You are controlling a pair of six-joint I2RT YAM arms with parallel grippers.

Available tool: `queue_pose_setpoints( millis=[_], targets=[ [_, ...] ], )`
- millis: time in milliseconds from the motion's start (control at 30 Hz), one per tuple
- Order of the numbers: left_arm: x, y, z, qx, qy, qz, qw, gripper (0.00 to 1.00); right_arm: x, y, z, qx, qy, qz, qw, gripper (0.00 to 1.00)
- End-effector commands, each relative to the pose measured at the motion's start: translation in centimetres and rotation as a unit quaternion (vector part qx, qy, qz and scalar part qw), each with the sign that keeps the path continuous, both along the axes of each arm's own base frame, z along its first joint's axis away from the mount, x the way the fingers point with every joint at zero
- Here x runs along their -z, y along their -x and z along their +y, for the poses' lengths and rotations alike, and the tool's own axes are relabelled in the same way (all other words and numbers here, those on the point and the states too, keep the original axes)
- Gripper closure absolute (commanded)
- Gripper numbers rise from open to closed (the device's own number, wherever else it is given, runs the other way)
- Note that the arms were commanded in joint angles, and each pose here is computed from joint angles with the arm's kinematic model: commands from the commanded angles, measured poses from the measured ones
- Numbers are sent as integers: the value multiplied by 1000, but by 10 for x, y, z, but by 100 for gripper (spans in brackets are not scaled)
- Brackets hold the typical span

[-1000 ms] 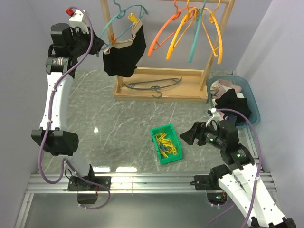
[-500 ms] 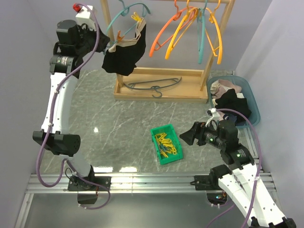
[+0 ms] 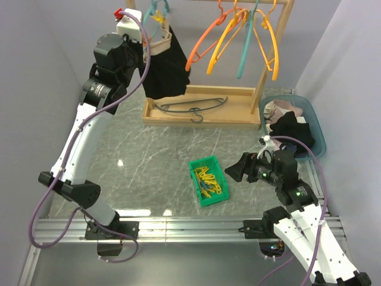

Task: Remove the underwear clipped to the hanger
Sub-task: Pick up the hanger from the clothesline.

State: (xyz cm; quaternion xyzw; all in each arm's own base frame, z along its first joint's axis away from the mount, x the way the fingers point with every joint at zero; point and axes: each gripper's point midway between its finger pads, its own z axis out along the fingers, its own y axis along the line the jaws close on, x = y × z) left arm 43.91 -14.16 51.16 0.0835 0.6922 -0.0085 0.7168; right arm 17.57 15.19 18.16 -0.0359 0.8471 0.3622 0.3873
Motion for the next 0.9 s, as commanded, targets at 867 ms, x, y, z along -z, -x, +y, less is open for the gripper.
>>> queue_pose_setpoints(
  millis=[867],
  targets=[
    [46,223,37,142,161,-5,977,100,-27,10,22,-80,-45,-46,995,0]
  ],
)
